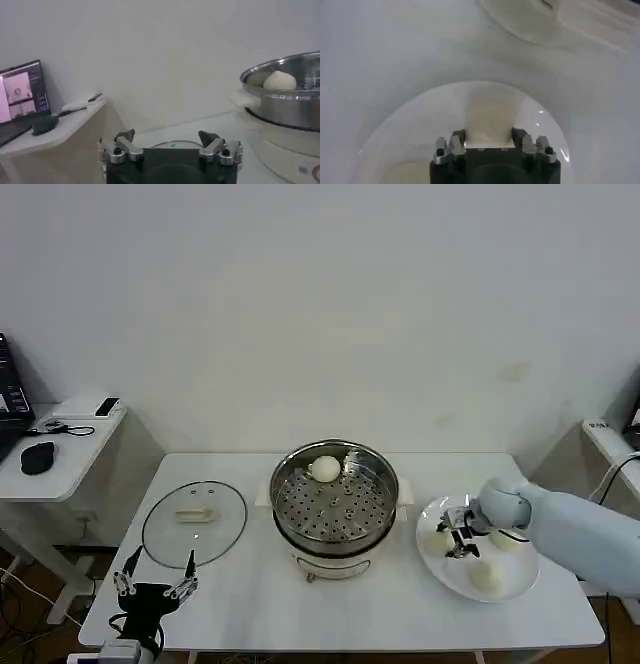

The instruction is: Take steamed baozi put them in steamer then cover it.

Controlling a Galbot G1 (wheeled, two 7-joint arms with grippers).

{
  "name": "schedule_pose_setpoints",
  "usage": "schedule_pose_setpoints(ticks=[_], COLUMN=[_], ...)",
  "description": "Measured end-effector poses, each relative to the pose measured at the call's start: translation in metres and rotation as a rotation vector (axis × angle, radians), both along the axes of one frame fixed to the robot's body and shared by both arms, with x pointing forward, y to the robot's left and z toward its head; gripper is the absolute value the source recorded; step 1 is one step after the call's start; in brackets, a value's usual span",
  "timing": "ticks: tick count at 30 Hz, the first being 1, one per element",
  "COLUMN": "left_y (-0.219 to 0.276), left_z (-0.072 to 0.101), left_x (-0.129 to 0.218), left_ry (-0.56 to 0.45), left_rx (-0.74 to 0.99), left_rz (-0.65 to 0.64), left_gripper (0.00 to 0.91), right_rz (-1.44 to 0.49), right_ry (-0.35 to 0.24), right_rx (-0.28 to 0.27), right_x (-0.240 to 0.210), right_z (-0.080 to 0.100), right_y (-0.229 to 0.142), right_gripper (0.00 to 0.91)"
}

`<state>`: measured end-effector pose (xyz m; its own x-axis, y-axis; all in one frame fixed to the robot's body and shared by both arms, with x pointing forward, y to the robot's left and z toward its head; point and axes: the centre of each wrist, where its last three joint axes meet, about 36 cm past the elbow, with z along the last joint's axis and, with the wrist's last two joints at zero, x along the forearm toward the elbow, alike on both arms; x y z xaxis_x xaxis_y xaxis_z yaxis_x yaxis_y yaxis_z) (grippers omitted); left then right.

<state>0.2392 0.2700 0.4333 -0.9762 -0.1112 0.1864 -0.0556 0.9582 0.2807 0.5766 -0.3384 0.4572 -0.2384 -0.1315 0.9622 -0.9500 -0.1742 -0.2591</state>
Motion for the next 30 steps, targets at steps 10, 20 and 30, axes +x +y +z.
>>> schedule_pose_setpoints(ticks=[10,20,30], left_y=[0.001,-0.001,0.001], left_z=[0.003,0.008,0.012], left_x=[0.0,0.002,0.005], left_ry=[-0.008,-0.022,-0.042], left_rx=[0.006,0.01,0.013], left_rz=[-0.01,-0.029,-0.019], left_gripper=[0.907,0.907,0.907], right_rz=[-0.022,0.014,0.079], right_ry=[-0.06,-0.178,-0.23], right_rx=[-0.003,0.033,0.106], right_x=[0.007,0.017,0.023], right_z=[0.051,0.144,0.212], right_y=[-0.014,0.012,0.087], right_gripper=[0.595,0.605,0.615])
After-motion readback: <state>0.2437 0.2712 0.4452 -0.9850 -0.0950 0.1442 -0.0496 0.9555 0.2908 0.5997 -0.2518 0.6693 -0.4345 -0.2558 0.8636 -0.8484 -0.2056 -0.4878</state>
